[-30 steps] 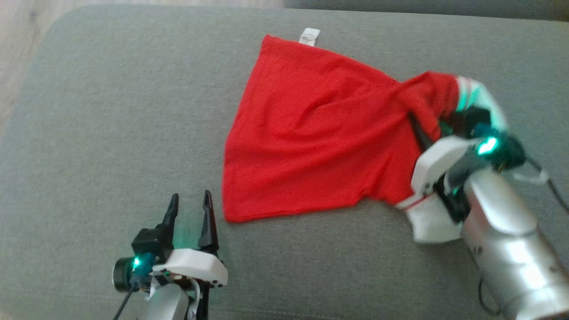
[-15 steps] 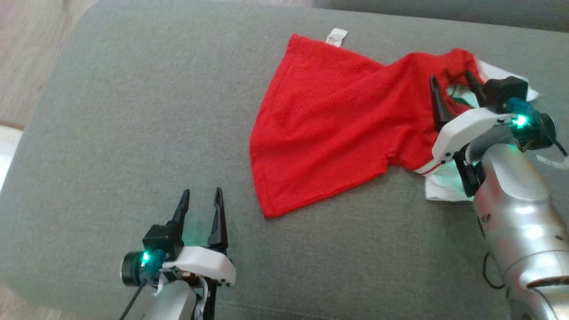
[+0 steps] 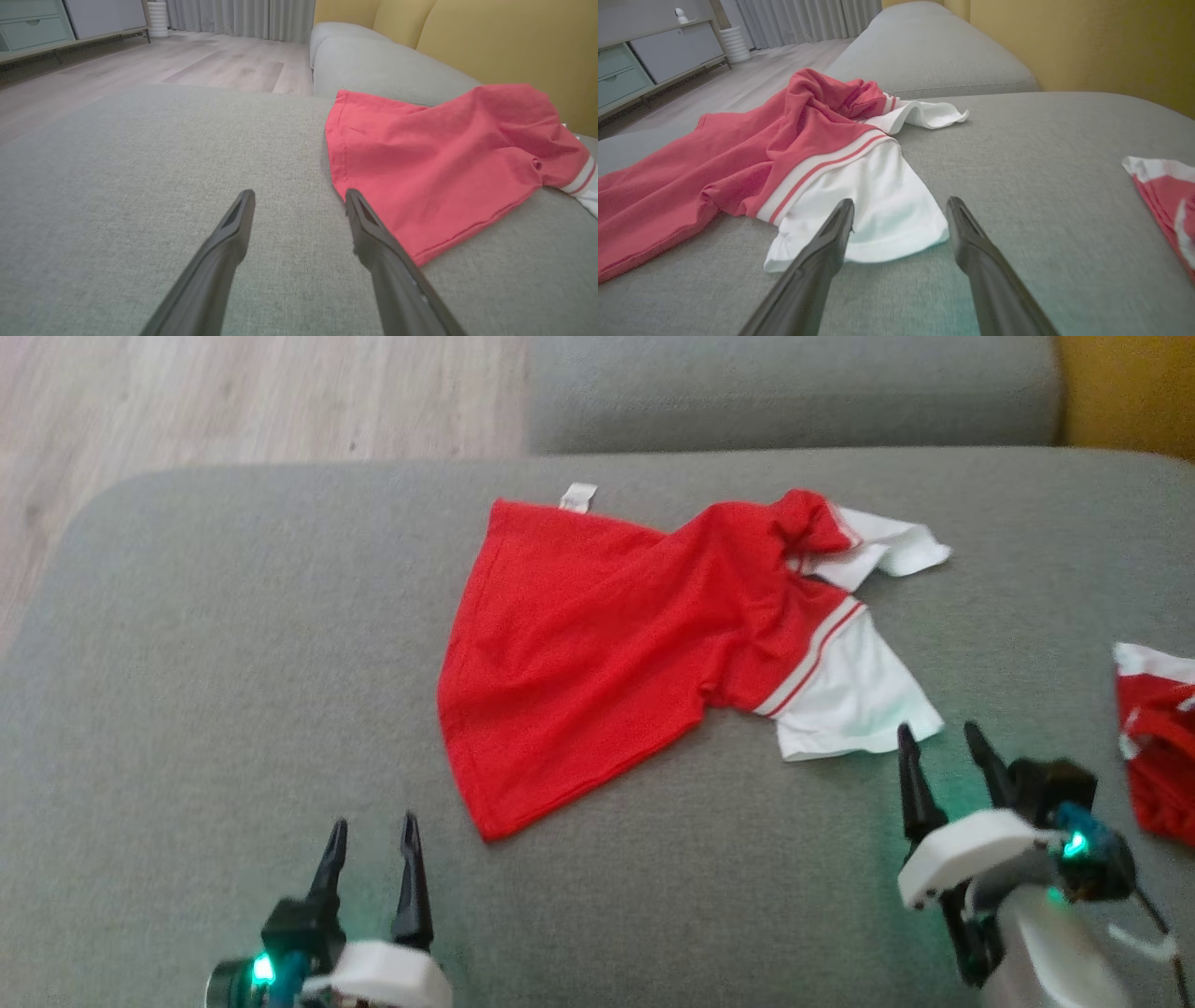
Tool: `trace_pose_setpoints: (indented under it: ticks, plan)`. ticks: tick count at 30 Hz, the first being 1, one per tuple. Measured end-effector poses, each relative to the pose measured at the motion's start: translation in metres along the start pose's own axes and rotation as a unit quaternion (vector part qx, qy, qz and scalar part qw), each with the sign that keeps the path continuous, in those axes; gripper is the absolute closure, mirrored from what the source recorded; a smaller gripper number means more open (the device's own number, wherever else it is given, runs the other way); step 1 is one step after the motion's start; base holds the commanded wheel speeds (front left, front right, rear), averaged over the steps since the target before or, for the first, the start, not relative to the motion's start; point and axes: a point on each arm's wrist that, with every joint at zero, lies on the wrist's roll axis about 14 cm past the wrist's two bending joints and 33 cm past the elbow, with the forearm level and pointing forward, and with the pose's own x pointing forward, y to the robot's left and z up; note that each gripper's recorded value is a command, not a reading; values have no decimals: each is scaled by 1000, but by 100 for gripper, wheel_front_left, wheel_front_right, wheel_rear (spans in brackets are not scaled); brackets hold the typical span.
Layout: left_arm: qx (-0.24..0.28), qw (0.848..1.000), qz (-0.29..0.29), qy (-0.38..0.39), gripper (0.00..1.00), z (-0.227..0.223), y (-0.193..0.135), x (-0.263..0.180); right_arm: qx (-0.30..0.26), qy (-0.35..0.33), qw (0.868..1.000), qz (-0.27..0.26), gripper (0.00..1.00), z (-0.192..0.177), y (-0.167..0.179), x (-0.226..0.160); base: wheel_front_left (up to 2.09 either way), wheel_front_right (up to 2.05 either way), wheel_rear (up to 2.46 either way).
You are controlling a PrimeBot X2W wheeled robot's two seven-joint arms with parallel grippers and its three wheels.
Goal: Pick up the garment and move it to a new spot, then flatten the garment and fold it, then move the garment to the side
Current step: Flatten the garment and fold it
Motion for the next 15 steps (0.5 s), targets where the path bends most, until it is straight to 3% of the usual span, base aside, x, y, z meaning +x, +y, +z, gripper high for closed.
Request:
trace_pose_setpoints:
  ticks: [15]
  plan:
    - [4, 1000, -13, 14, 0, -17, -3, -27, 50, -1, 999, -8, 0, -17, 4, -42, 0, 0, 0]
